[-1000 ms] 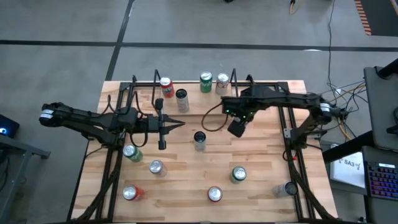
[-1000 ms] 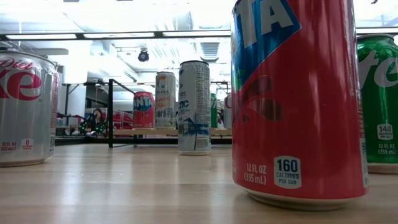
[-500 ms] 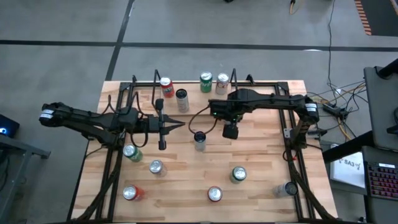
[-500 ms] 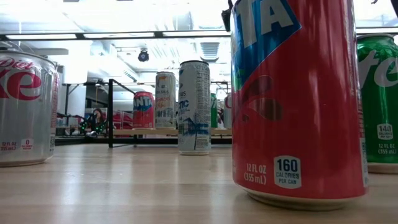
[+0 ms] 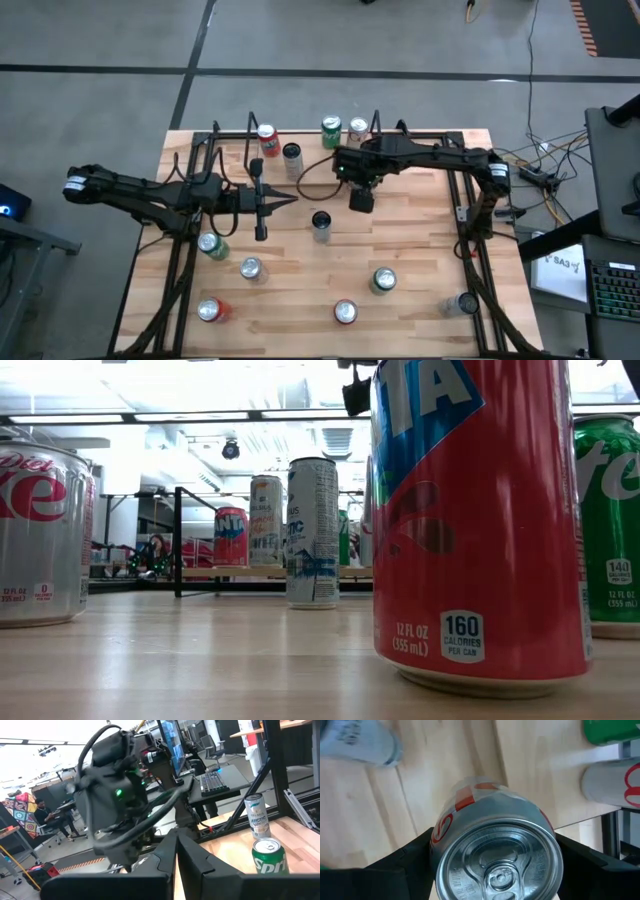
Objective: Sort soda cans
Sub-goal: Put the top red silver soda can on the shelf and align it with the other red silver soda can
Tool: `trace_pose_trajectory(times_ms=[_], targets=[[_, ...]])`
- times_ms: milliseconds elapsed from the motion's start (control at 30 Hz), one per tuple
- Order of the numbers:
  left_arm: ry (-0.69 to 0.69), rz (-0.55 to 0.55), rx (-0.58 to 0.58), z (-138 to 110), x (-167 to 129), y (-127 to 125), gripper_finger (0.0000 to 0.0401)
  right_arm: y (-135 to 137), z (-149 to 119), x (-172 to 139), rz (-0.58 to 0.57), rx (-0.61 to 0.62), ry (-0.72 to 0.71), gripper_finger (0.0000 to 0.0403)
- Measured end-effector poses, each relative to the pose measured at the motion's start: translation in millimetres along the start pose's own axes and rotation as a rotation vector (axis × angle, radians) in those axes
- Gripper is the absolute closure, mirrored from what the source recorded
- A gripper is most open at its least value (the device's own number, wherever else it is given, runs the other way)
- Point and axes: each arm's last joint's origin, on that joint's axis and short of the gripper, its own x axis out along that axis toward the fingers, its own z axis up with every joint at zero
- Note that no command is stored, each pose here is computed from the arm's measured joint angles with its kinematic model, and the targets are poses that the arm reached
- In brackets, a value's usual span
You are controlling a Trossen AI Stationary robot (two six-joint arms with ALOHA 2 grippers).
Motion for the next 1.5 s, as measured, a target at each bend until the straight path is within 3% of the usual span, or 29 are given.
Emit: trace_pose_trajectory(times_ms=[700, 1500], targets=[[0.000, 0.000, 0.008, 0, 0, 0, 0.0401, -52, 7, 31, -0.030, -0.009, 0.042, 0.0110], [0.006, -0.003, 0.012, -1, 0, 0, 0.0401, -72, 12, 48, -0.045, -0.010, 0.039, 0.0110]])
